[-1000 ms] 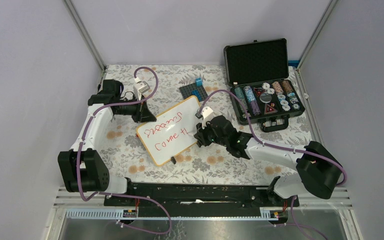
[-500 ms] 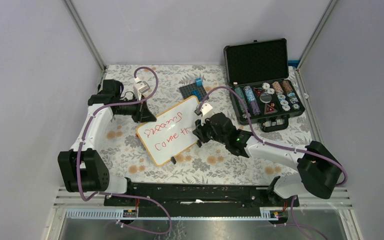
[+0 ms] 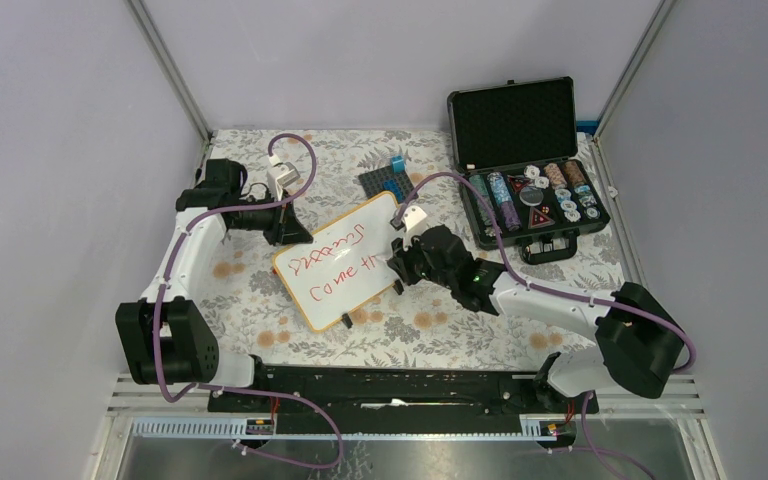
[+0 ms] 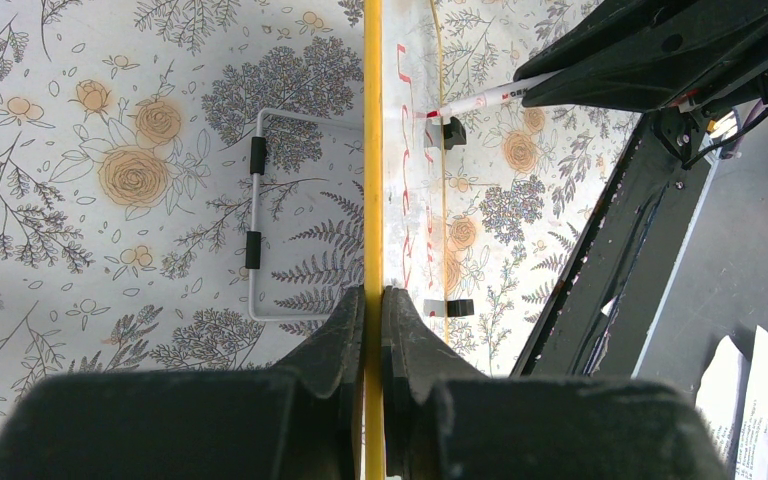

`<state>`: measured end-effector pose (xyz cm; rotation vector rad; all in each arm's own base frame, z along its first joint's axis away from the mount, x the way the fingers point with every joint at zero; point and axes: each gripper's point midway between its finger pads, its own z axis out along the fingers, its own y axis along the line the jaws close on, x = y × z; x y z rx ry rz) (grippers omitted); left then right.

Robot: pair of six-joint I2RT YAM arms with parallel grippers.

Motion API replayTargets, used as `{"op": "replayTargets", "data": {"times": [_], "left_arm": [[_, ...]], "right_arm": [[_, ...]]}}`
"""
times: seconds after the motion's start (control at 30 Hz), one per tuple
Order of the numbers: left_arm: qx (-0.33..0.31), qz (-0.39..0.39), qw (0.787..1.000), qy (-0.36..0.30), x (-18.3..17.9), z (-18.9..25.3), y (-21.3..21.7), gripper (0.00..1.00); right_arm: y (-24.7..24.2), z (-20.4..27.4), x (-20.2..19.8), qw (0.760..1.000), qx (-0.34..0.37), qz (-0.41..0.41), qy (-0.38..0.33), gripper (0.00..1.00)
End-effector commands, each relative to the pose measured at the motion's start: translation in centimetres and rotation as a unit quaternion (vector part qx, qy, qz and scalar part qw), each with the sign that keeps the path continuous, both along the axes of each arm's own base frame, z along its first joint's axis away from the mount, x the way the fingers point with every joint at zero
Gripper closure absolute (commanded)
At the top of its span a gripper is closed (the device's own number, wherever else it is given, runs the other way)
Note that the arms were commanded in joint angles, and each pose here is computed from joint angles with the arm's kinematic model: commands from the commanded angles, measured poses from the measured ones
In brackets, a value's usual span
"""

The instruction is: Write a sentence on the whiteboard

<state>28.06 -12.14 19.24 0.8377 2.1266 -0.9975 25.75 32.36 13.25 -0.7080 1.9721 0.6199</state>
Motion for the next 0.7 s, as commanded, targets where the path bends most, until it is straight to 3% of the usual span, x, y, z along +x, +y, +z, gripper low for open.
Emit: {"op": "replayTargets", "data": {"times": [0.0,0.67], "left_arm": [[0.009,-0.013,1.0,-0.009,-0.2,-0.2,-0.3,1.0],[0.009,-0.013,1.0,-0.006,-0.2,-0.4,-0.3,1.0]], "right_arm": [[-0.7,2.7,0.8,0.999,0.019,-0.019,-0.032,1.0],[0.3,1.9,1.1,1.0,0.012,-0.004,-0.028,1.0]]}}
